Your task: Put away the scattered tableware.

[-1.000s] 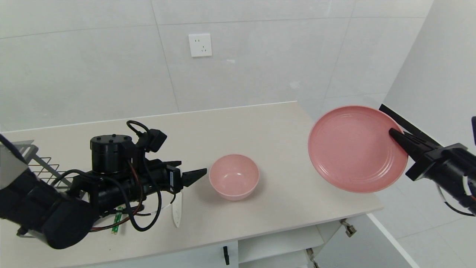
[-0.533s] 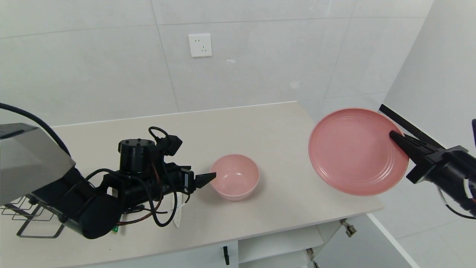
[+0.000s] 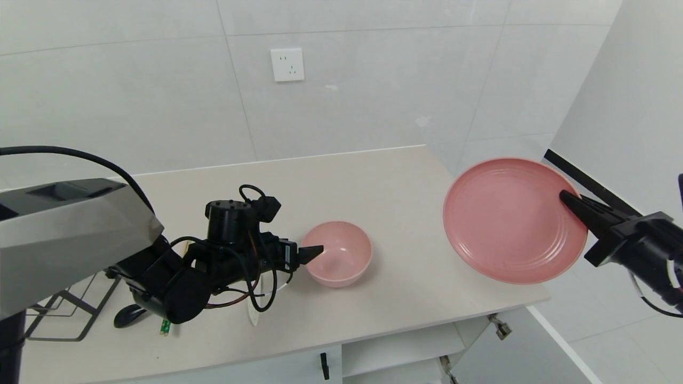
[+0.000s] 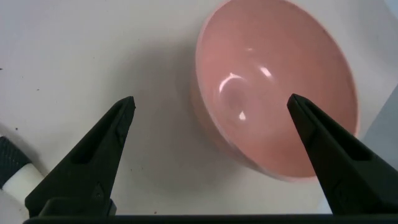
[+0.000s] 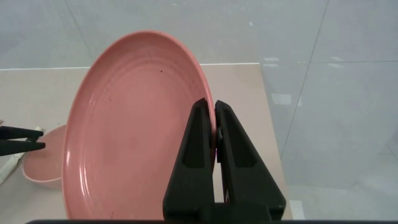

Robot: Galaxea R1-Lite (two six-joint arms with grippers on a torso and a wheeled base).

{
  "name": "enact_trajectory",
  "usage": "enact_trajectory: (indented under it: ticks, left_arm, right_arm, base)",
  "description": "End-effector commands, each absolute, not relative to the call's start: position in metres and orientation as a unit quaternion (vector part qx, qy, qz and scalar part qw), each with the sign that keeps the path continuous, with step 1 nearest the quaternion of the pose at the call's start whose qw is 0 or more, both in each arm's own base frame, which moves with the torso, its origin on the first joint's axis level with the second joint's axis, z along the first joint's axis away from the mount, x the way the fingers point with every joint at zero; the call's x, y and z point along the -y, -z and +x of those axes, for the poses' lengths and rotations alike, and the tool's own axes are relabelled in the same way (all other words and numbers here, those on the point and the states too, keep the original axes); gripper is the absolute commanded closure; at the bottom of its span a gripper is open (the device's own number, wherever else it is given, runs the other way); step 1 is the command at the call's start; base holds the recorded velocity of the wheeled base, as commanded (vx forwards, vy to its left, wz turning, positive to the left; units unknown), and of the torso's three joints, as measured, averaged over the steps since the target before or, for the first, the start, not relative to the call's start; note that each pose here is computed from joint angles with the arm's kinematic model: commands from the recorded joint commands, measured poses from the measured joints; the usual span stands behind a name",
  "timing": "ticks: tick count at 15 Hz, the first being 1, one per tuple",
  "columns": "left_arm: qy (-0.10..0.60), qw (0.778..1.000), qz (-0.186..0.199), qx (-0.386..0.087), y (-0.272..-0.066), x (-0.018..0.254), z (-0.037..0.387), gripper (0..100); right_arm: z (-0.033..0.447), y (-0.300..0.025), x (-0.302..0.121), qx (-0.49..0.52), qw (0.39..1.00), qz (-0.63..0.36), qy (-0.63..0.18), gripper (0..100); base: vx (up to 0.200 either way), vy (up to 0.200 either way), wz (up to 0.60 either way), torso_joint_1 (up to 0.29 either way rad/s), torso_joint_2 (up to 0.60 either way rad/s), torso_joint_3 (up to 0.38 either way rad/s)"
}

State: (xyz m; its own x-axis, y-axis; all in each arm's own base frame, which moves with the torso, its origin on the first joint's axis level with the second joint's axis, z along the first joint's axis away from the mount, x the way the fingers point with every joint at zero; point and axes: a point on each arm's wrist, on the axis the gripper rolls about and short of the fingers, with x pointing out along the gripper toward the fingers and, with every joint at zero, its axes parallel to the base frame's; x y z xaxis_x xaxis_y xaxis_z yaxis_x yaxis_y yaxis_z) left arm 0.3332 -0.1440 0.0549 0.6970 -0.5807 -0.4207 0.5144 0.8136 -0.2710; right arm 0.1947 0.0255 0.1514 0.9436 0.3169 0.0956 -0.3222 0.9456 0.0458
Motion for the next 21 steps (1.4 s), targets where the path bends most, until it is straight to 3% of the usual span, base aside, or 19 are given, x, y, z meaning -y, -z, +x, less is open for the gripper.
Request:
enact_trajectory:
  ticks: [1, 7, 15, 16, 19, 21]
  left_arm:
    - [0.293, 0.919, -0.069, -0.254, -0.048, 0.151, 0.342, 0]
    - [0.297, 0.918, -0.064, -0.257, -0.049, 0.165, 0.345, 0]
    - [0.299, 0.909, -0.058, -0.286, -0.026, 0.171, 0.344, 0]
    - [0.299, 0.908, -0.059, -0.288, -0.024, 0.171, 0.344, 100]
    - [0.3, 0.907, -0.057, -0.289, -0.025, 0.167, 0.336, 100]
    - [0.303, 0.913, -0.059, -0.267, -0.036, 0.164, 0.33, 100]
  right_arm:
    - [0.195, -0.152, -0.026, 0.044, 0.985, 0.03, -0.163, 100]
    - [0.195, -0.151, -0.026, 0.044, 0.985, 0.03, -0.162, 100]
    - [0.195, -0.151, -0.025, 0.043, 0.985, 0.031, -0.162, 100]
    - [0.195, -0.151, -0.025, 0.043, 0.985, 0.03, -0.162, 100]
    - [0.195, -0.151, -0.023, 0.044, 0.986, 0.03, -0.157, 100]
    - [0.195, -0.151, -0.023, 0.044, 0.986, 0.03, -0.157, 100]
  base:
    - [0.0, 0.0, 0.0, 0.0, 0.0, 0.0]
    - [0.0, 0.0, 0.0, 0.0, 0.0, 0.0]
    - [0.0, 0.0, 0.0, 0.0, 0.0, 0.0]
    - [0.0, 0.0, 0.0, 0.0, 0.0, 0.0]
    - [0.0, 0.0, 0.0, 0.0, 0.0, 0.0]
    - [0.0, 0.0, 0.0, 0.0, 0.0, 0.0]
